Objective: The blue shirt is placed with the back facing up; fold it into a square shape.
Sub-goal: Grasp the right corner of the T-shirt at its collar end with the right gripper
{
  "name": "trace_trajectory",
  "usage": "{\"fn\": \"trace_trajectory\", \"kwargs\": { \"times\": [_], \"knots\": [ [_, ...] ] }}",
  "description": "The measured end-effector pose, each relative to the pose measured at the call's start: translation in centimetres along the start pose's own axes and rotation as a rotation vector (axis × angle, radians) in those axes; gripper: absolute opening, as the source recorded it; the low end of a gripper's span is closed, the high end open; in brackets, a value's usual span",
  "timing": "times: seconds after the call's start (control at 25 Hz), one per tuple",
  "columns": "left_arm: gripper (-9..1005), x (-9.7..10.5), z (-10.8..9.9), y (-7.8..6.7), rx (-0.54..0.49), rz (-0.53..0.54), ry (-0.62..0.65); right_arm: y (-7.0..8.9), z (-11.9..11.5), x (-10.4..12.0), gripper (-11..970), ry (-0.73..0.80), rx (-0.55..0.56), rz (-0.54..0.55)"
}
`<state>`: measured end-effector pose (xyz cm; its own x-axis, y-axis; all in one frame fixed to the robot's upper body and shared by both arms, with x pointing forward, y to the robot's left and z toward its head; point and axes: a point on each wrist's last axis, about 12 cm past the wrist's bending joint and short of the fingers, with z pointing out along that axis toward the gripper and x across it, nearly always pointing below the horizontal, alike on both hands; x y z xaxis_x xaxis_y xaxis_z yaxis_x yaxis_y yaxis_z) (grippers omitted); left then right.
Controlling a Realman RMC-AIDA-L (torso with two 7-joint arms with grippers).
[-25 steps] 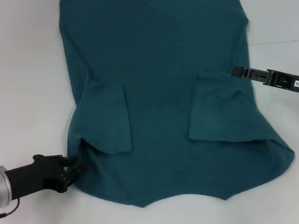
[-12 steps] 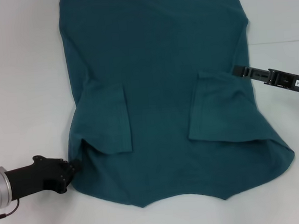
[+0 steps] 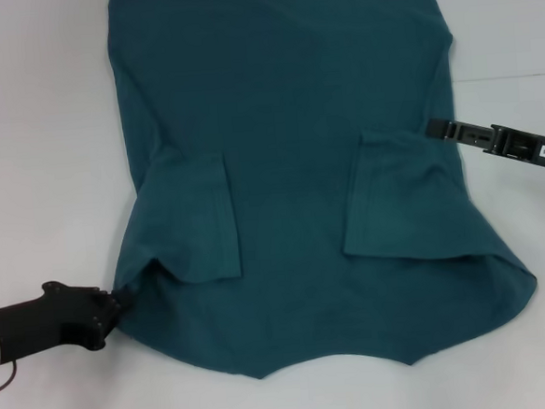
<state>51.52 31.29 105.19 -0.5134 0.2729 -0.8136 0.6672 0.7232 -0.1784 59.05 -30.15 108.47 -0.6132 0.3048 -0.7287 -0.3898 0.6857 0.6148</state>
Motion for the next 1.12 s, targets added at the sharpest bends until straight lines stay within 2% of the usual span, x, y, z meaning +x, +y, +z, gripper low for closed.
{"fn": "trace_trajectory", "kwargs": {
  "times": [0.76, 1.12],
  "knots": [
    [1, -0.5, -1.1, -0.4, 0.049, -0.037, 0.013, -0.6, -0.8, 0.2, 891, 0.033, 0.016, -0.008],
    [0, -0.7, -1.7, -0.4, 0.061, -0.039, 0.001, -2.1, -3.8, 0.4, 889, 0.156, 0.062, 0.048]
  ]
}}
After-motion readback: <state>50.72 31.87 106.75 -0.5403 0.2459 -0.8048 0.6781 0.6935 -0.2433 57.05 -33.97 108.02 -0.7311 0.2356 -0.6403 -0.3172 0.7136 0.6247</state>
